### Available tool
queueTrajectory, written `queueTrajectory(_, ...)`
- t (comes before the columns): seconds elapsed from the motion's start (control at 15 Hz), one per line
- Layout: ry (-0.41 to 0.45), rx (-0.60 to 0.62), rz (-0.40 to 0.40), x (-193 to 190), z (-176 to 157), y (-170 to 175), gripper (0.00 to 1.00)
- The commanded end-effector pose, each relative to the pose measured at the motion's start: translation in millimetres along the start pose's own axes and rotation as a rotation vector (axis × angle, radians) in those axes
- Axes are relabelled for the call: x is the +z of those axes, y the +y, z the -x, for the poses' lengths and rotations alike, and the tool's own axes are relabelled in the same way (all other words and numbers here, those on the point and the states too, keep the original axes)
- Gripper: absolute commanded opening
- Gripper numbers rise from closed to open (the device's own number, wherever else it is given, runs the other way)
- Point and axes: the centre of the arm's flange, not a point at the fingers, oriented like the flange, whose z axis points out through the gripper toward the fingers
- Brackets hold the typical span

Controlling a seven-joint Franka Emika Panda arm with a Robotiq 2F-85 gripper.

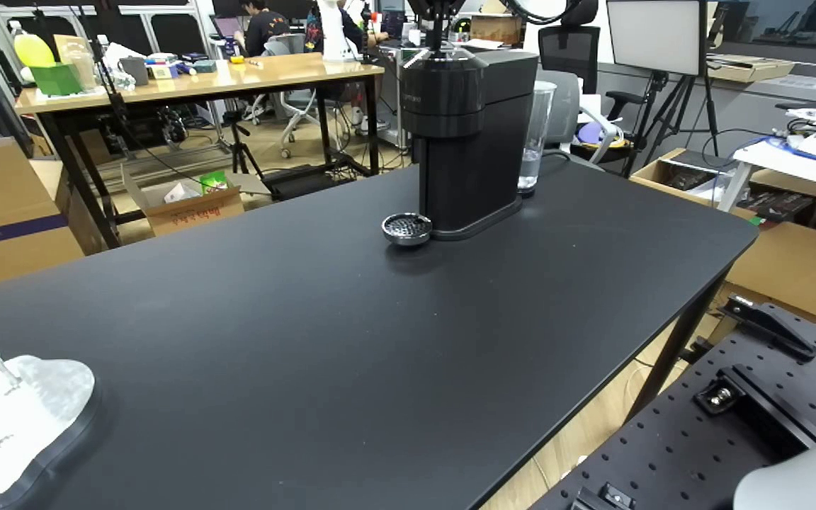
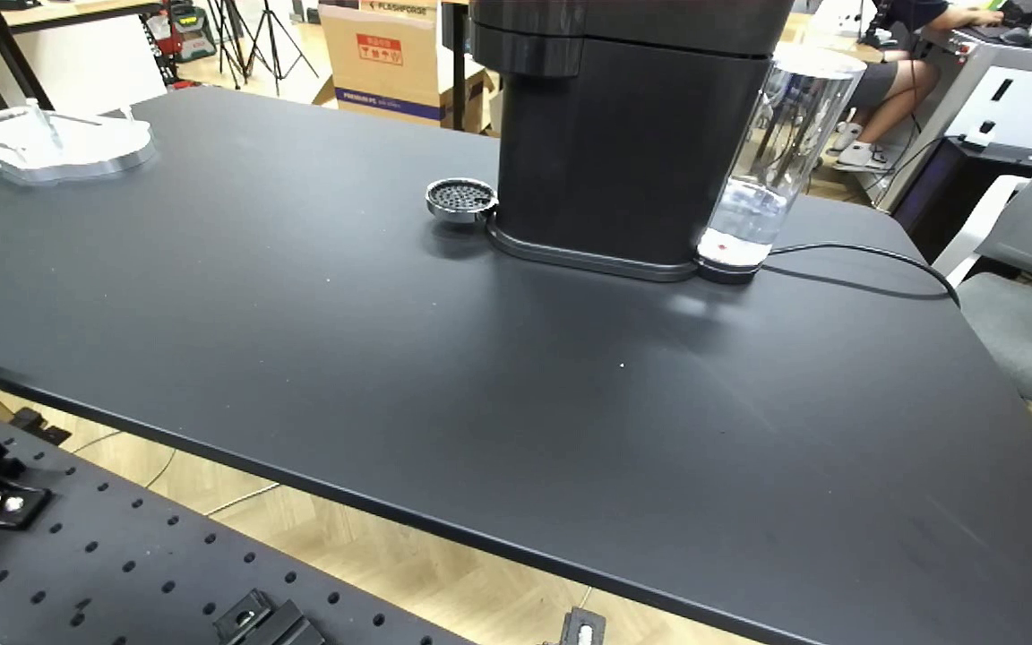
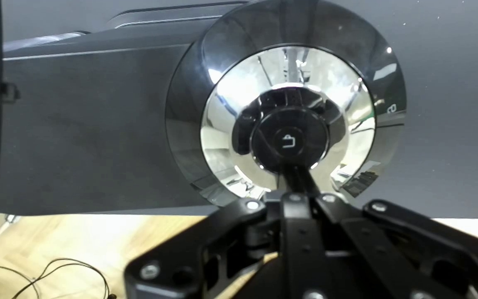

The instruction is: Push the button on the top of the coffee machine

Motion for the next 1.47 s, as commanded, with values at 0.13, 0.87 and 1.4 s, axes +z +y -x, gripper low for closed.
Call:
queueTrajectory(0.13, -0.042, 0.024, -0.005, 29, -9, 12, 0.00)
queueTrajectory(0.87, 0.004, 0.009, -0.014, 4, -8, 3, 0.00)
queueTrajectory(1.4, 0.056, -0.043, 0.016, -30, -4, -22, 0.00)
